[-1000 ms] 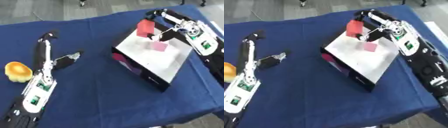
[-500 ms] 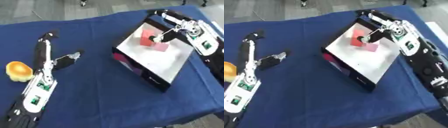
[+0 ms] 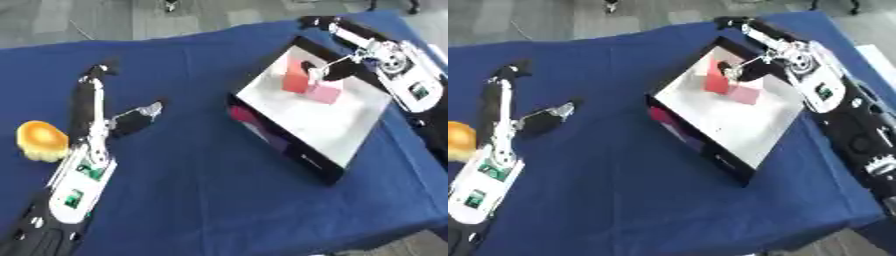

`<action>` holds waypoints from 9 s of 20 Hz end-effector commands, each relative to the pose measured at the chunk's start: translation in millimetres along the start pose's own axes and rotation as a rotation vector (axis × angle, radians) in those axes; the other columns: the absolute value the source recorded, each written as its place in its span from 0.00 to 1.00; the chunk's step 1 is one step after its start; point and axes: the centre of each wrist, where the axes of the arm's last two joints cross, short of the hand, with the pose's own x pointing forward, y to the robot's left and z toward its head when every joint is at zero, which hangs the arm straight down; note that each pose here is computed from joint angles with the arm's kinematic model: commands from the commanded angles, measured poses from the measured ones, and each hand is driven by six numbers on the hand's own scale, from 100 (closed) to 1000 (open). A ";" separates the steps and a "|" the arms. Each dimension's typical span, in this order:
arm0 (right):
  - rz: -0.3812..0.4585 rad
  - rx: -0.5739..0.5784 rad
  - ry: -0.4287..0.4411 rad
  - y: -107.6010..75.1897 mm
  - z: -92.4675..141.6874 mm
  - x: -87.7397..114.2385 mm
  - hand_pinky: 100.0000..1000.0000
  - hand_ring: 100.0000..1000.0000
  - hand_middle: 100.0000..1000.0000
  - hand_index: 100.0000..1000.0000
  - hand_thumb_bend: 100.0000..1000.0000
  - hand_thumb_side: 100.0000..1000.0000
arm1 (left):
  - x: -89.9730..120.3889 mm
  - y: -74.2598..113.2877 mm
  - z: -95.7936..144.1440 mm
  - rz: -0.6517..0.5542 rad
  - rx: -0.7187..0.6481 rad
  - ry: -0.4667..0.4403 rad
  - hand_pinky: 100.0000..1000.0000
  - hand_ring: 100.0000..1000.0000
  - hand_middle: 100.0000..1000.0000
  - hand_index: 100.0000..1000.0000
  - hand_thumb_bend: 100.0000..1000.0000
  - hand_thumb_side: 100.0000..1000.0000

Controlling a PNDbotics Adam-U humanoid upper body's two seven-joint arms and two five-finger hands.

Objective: Pick up the objects with one hand, pass them to the other hand, and then place them into the box on the other side of the table.

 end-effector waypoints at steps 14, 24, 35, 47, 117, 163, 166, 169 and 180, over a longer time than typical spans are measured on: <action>-0.312 -0.144 -0.003 -57.0 16.0 7.4 1.00 1.00 0.98 1.00 0.00 0.11 | -5.2 125.4 -37.8 -0.202 0.007 0.174 0.83 0.84 0.66 0.86 0.55 0.42; -0.330 -0.171 0.018 -74.0 26.9 2.3 1.00 1.00 0.97 1.00 0.00 0.16 | -21.8 171.2 -53.7 -0.235 -0.267 0.284 0.86 0.86 0.69 0.87 0.69 0.40; -0.306 -0.179 0.035 -78.6 34.6 -4.2 1.00 1.00 0.96 1.00 0.00 0.15 | -29.0 212.0 -67.9 -0.334 -0.604 0.318 0.90 0.88 0.75 0.87 0.83 0.39; -0.288 -0.162 0.041 -72.1 34.7 -6.9 1.00 1.00 0.96 1.00 0.00 0.15 | -31.5 215.0 -80.4 -0.506 -0.852 0.330 0.91 0.88 0.79 0.83 0.88 0.09; -0.281 -0.132 0.123 -48.7 46.1 -29.5 1.00 1.00 0.96 1.00 0.00 0.22 | -91.7 139.6 -88.6 -0.790 -1.037 0.275 0.79 0.75 0.62 0.68 0.35 0.00; -0.209 0.054 -0.230 -35.7 -12.3 46.6 1.00 1.00 0.98 1.00 0.00 0.04 | 0.6 86.2 -50.0 -0.210 -0.170 0.055 0.70 0.64 0.39 0.53 0.00 0.05; -0.192 0.087 -0.259 -29.7 -18.6 52.2 1.00 1.00 0.98 1.00 0.00 0.03 | 2.3 79.0 -45.8 -0.188 -0.139 0.040 0.70 0.64 0.39 0.53 0.00 0.06; -0.178 0.120 -0.290 -24.3 -24.5 58.4 1.00 1.00 0.98 1.00 0.00 0.02 | 2.7 73.2 -42.3 -0.166 -0.108 0.033 0.70 0.64 0.38 0.53 0.00 0.07; -0.137 0.228 -0.375 -5.4 -41.4 76.9 1.00 1.00 0.99 1.00 0.00 0.05 | 9.6 46.3 -30.8 -0.105 -0.063 -0.024 0.70 0.64 0.38 0.53 0.00 0.12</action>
